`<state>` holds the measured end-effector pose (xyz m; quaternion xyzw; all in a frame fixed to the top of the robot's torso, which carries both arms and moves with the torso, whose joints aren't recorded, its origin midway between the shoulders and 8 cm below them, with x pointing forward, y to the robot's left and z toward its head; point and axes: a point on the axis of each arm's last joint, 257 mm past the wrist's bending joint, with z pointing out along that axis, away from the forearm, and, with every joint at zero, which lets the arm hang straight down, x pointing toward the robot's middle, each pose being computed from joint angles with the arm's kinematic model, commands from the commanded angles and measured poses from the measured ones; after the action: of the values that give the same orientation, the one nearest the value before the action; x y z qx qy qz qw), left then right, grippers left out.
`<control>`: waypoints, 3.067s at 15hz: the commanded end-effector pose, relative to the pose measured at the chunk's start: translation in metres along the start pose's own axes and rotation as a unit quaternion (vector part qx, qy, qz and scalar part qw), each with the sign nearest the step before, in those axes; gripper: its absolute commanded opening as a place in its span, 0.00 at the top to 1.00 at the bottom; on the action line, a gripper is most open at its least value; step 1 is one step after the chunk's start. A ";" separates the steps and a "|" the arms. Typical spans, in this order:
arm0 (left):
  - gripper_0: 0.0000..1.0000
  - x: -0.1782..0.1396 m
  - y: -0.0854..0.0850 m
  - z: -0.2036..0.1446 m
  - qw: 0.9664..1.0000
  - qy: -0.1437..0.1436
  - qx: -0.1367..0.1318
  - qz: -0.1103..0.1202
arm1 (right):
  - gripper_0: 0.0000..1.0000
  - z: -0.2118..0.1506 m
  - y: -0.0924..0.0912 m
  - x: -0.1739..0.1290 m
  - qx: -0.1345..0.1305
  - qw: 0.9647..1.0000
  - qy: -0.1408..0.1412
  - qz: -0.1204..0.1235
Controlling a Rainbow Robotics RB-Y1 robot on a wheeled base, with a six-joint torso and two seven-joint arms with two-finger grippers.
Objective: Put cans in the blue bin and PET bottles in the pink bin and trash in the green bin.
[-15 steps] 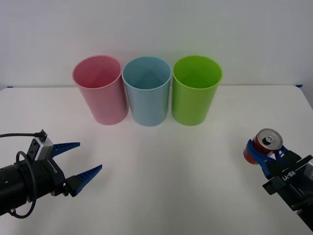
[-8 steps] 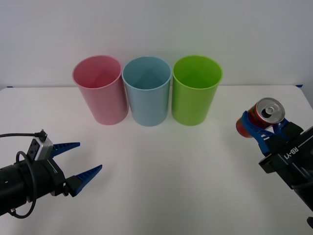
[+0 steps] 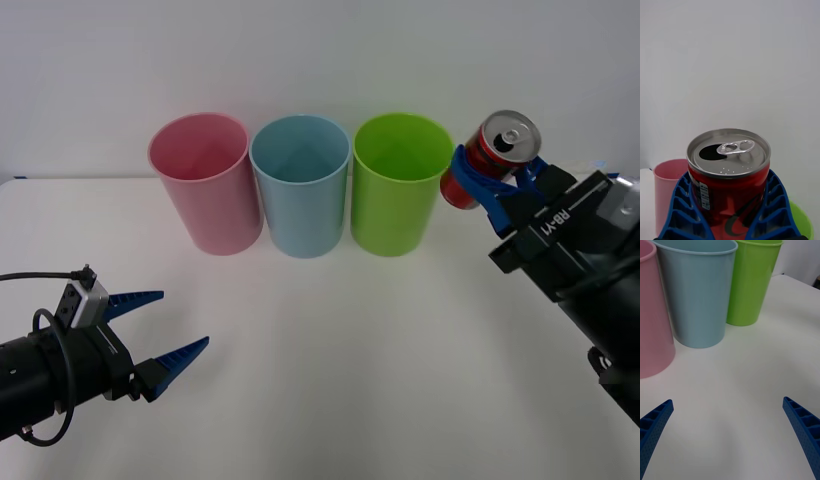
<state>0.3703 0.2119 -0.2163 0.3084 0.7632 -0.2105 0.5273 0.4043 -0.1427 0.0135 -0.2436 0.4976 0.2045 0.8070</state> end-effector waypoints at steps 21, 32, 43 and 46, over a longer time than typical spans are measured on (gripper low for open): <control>0.00 0.000 0.000 0.000 1.000 0.000 0.000 0.000 | 1.00 0.244 0.027 0.122 -0.031 0.995 0.087 0.039; 0.00 0.000 0.000 0.000 1.000 0.000 0.000 0.000 | 1.00 0.247 0.033 0.152 -0.041 0.991 0.124 0.036; 0.00 0.000 0.000 0.000 1.000 0.000 0.000 0.000 | 0.00 0.245 0.030 0.154 -0.040 0.991 0.127 0.029; 0.00 0.000 0.000 0.000 1.000 0.000 0.000 0.000 | 0.00 0.245 0.029 0.154 -0.040 0.991 0.126 0.030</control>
<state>0.3703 0.2119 -0.2163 0.3084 0.7632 -0.2105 0.5273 0.6249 0.0405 -0.0369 -0.2848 0.5945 0.2157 0.7203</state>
